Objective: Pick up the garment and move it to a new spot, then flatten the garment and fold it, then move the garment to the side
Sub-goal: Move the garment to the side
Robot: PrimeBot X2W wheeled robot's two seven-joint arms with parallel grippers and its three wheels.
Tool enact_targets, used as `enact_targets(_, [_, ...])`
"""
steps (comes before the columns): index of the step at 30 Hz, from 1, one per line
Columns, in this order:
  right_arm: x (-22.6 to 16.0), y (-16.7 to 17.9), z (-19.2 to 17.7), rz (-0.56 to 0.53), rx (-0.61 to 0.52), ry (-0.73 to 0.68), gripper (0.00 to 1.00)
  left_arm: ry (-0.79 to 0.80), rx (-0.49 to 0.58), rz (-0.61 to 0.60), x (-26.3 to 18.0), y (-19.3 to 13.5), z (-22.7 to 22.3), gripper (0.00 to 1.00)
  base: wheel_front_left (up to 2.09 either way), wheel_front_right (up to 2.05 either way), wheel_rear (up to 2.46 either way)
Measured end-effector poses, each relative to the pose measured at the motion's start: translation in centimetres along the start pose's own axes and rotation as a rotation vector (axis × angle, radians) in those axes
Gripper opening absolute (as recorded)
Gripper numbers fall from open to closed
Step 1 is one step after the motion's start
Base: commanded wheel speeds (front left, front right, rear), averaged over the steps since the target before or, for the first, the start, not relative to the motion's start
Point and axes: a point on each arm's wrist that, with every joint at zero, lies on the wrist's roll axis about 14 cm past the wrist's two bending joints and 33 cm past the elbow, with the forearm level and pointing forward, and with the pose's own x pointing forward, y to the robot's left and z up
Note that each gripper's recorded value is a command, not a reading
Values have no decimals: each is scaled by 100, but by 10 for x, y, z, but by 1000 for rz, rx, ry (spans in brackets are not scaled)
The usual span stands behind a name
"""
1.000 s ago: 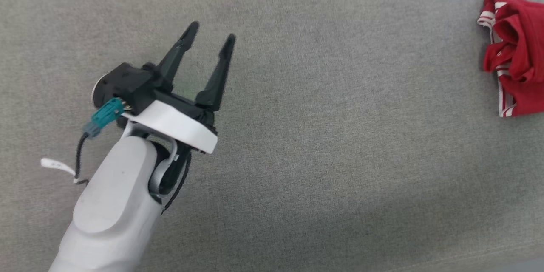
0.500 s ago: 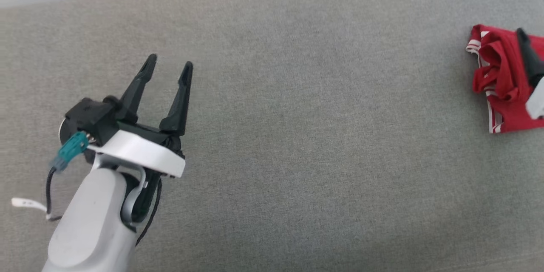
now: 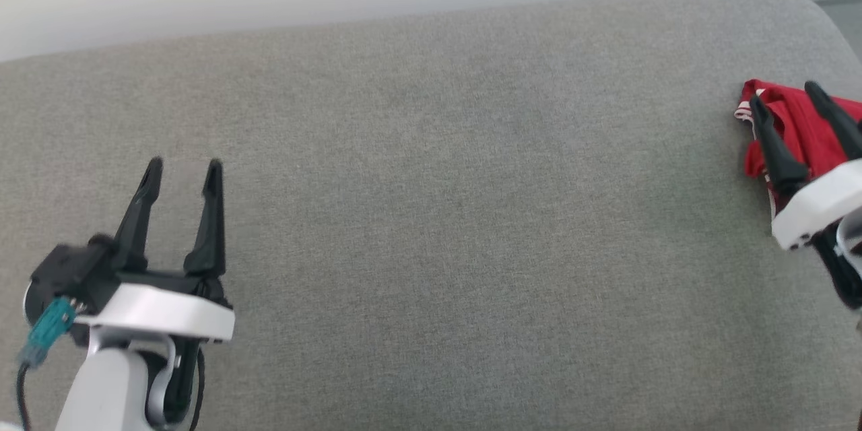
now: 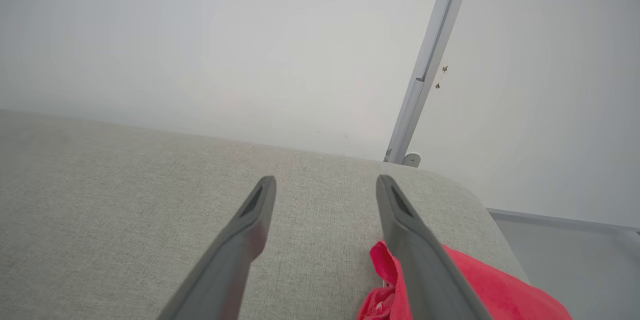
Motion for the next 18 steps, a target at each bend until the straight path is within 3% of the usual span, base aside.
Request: enact_targets(18, [-62,53,13,29,49,-168,100,-36,18,168,-64,21,16,100,0,0,0])
